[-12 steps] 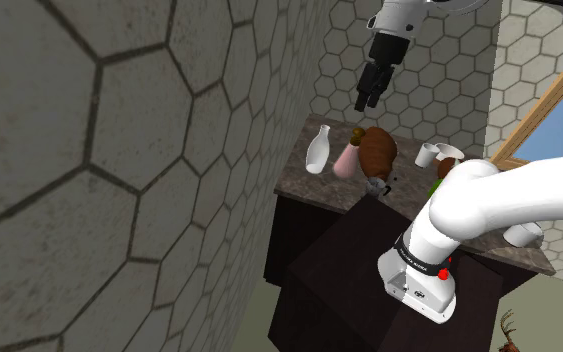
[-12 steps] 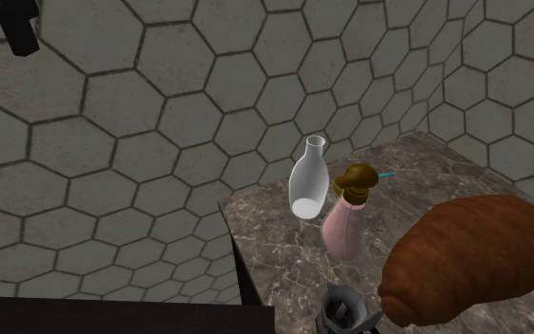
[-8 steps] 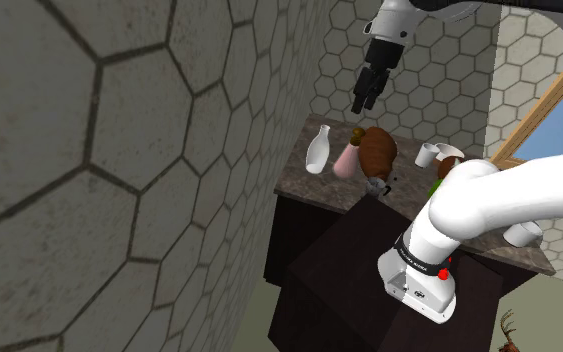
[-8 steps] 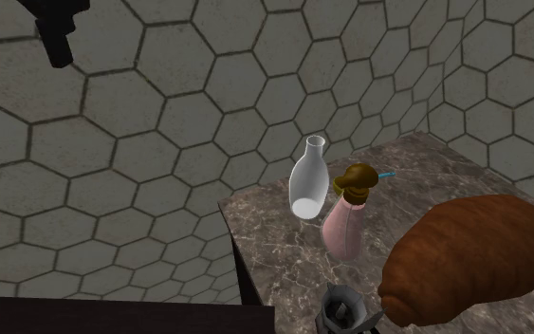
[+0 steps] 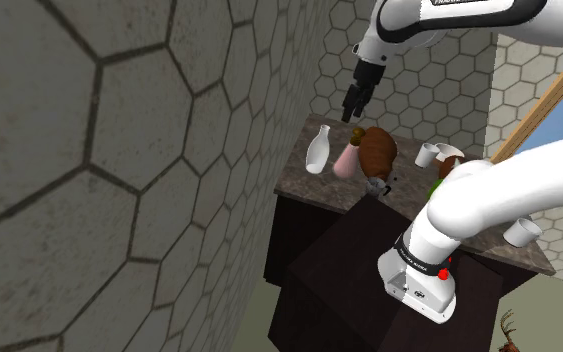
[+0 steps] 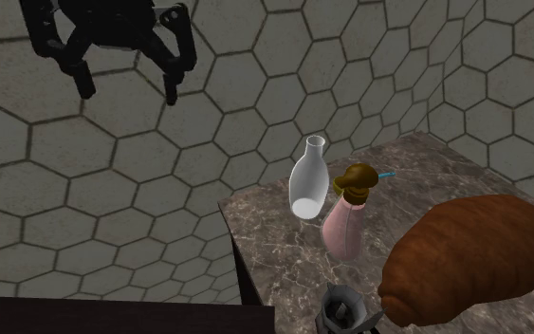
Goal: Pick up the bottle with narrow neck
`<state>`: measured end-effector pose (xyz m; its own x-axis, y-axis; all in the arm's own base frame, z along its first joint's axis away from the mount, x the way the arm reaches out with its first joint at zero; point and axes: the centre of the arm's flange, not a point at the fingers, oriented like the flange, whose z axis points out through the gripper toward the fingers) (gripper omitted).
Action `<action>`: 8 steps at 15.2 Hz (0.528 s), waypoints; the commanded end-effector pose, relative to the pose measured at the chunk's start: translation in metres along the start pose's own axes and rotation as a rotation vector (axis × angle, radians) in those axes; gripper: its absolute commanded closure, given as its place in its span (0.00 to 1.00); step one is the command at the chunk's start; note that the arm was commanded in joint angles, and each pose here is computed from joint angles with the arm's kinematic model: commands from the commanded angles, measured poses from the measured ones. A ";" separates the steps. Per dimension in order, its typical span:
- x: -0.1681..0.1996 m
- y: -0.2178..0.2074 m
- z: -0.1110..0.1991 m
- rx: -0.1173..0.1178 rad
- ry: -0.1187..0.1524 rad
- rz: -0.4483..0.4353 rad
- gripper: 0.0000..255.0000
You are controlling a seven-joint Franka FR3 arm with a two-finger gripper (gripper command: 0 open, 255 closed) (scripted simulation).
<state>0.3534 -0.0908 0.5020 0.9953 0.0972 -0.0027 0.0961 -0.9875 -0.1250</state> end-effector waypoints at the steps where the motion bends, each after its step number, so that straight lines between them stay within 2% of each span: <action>1: 0.009 0.020 0.013 -0.009 0.006 -0.004 0.00; 8: 0.046 0.087 0.056 -0.037 0.022 -0.014 0.00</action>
<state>0.4004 -0.1546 0.4420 0.9941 0.1066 0.0175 0.1078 -0.9897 -0.0941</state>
